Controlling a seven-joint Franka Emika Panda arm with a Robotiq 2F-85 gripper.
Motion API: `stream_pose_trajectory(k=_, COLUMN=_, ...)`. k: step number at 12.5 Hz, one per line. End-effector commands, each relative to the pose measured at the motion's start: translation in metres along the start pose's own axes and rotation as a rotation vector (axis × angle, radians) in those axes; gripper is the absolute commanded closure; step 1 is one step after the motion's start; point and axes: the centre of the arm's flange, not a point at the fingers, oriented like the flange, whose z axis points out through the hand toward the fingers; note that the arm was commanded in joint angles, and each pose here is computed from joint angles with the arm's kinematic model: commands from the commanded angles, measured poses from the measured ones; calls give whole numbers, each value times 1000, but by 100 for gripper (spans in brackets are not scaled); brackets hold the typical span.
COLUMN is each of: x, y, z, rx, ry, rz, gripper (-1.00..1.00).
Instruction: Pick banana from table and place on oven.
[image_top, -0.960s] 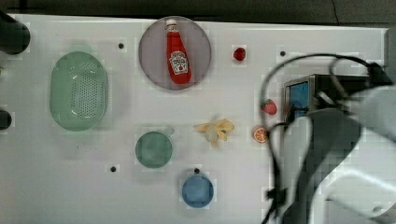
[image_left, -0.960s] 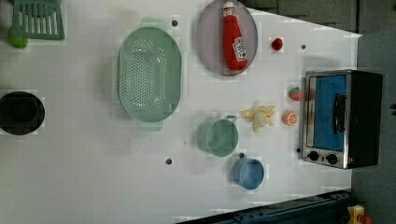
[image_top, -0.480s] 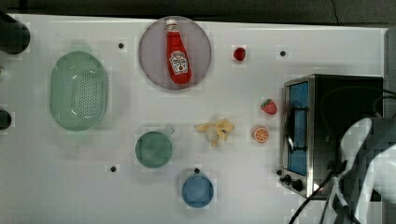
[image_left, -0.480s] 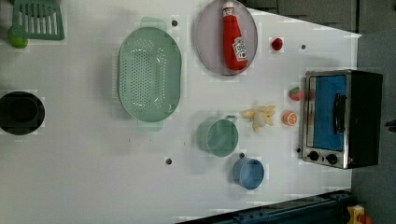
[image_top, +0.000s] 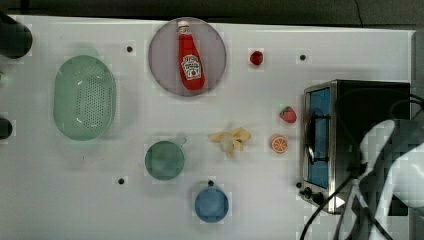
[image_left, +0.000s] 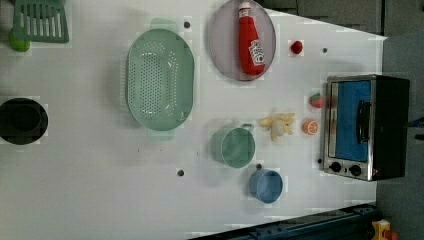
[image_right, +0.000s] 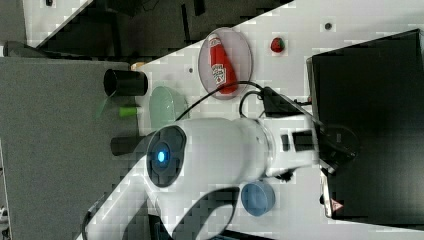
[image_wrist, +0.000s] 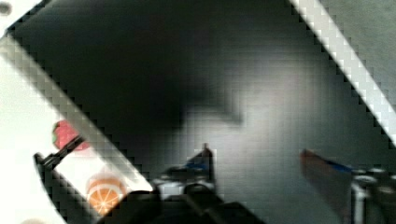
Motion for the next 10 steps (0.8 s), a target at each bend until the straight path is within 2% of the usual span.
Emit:
stream_pose_trajectory(k=1, x=4, y=-18, z=-33, rx=29, ry=67, rz=-72, gripper=-84)
stream_pose_trajectory(k=2, x=5, y=-22, z=-38, rx=32, ry=75, rz=-79, gripper=-99)
stream_pose_trajectory(k=7, x=-7, y=-32, z=-131, rx=2, ry=119, rz=-116, gripper=-100)
stream_pose_trajectory(k=9, x=-25, y=-40, z=-180, rx=-9, ry=109, rz=-92, gripper=-100)
stream_pose_trajectory(k=10, x=-38, y=-48, z=-199, rx=-8, ry=83, rz=-75, gripper=-100)
